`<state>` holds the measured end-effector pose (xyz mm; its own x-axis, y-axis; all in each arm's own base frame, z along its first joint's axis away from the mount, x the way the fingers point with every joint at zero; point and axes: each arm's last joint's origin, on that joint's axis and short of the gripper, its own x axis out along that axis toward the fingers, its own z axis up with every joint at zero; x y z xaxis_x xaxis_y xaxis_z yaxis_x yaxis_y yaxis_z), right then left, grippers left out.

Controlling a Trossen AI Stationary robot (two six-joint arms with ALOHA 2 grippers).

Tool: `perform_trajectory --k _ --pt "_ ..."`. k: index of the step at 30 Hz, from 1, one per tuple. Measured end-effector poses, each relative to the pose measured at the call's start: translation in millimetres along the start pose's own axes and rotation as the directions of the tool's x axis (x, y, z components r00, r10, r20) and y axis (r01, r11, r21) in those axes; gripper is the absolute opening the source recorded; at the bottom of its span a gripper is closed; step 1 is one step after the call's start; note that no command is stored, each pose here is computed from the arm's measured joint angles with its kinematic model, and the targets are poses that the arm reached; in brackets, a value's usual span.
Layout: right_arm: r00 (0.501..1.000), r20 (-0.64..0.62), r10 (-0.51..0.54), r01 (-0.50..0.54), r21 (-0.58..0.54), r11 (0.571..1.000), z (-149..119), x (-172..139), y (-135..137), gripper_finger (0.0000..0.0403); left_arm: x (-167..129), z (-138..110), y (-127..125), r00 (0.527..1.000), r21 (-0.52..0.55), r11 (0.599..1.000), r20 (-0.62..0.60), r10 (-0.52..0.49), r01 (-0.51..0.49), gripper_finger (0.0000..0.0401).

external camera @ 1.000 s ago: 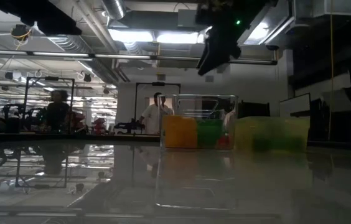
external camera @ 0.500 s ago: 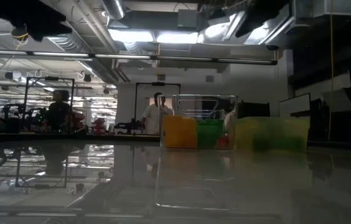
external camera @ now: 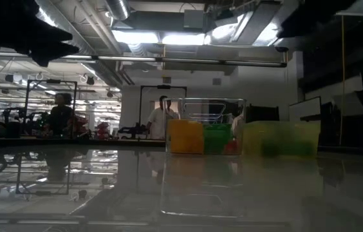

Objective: Sort blocks by size
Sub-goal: Return to Home Position

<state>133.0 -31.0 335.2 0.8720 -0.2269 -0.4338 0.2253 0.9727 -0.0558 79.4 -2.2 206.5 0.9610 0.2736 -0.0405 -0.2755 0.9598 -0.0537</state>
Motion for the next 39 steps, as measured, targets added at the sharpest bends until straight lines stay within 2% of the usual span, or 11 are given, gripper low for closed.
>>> perform_trajectory --k 5,13,17,24,29,33,39 --pt "0.996 0.089 0.003 -0.010 0.075 0.997 -32.5 -8.5 1.6 0.0262 5.6 -11.0 -2.1 1.000 -0.013 1.000 0.022 -0.002 0.002 0.0235" --pt "0.972 0.218 0.093 -0.123 0.131 0.984 -72.9 -13.1 6.2 0.0262 13.2 -31.1 -4.5 0.999 -0.034 0.999 0.040 -0.003 0.005 0.0235" --pt "0.954 0.270 0.133 -0.180 0.161 0.970 -90.4 -9.4 8.4 0.0262 13.5 -31.0 -4.6 0.999 -0.034 0.999 0.053 -0.003 0.005 0.0235" --pt "0.923 0.342 0.178 -0.238 0.145 0.960 -111.6 -0.1 11.1 0.0262 13.8 -31.5 -4.7 0.998 -0.020 1.000 0.058 -0.002 0.003 0.0235" --pt "0.899 0.400 0.175 -0.241 0.119 0.963 -122.1 9.0 11.9 0.0262 13.9 -31.5 -4.7 0.998 0.027 1.000 0.058 -0.001 0.000 0.0235" --pt "0.908 0.401 0.123 -0.192 0.134 0.972 -128.6 14.4 10.9 0.0262 13.9 -31.6 -4.6 0.998 0.049 0.999 0.057 -0.001 -0.002 0.0235" --pt "0.933 0.357 0.046 -0.113 0.170 0.979 -141.9 24.8 9.5 0.0262 13.9 -31.6 -4.7 0.998 -0.086 0.996 0.056 -0.001 0.006 0.0235"
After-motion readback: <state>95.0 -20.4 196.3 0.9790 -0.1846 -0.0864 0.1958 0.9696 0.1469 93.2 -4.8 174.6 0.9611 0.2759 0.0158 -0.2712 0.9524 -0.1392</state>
